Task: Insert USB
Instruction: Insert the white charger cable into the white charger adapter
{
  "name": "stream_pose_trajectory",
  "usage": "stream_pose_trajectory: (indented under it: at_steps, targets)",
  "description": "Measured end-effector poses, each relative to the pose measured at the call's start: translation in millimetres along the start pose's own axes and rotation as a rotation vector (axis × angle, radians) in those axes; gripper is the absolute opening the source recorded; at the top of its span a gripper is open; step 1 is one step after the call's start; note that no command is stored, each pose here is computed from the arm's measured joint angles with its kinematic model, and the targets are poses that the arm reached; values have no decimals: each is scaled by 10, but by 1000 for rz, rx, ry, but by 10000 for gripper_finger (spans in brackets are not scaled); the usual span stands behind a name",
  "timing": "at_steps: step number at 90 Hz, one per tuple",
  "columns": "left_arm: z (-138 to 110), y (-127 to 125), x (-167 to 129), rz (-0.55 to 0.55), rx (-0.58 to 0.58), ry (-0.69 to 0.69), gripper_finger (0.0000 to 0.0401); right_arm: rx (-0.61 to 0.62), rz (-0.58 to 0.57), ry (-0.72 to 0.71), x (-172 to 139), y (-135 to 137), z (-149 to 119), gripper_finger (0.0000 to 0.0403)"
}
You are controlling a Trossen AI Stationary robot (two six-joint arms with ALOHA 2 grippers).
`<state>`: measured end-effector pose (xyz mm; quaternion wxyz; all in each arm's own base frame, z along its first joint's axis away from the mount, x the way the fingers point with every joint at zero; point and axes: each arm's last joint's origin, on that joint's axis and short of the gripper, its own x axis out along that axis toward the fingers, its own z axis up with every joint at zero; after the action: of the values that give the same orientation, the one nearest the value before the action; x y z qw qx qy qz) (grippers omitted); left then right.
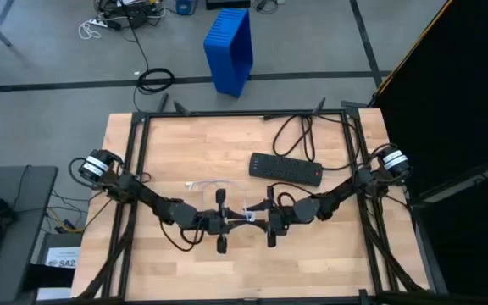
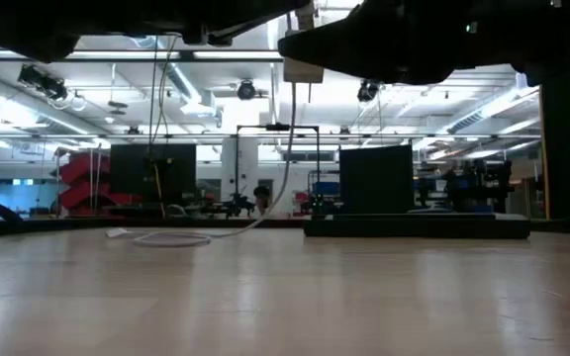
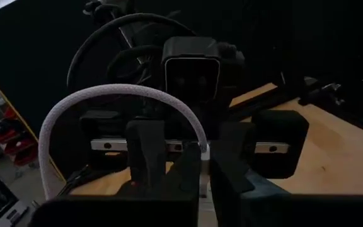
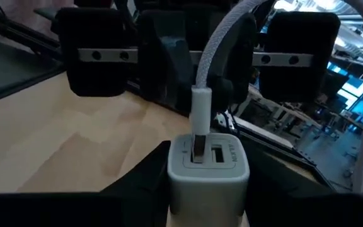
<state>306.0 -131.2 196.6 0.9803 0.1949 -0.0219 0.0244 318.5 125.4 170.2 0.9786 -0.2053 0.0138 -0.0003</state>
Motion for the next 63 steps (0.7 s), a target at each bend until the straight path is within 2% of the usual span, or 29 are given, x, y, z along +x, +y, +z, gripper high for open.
stream_pose_trajectory:
  at_steps: [20,31,52,63]
  targets:
    - [127,-24,163,-6,45,108,0,15,-1,6,0,-1,-7,118]
    - [191,-29,201,0,51,114,0,17,0,8,0,1,-8,118]
    - [322,7,57,25,38,167,0,14,5,11,-1,4,-7,118]
    - [376,3,-20,23,14,146,0,14,5,12,0,2,-9,118]
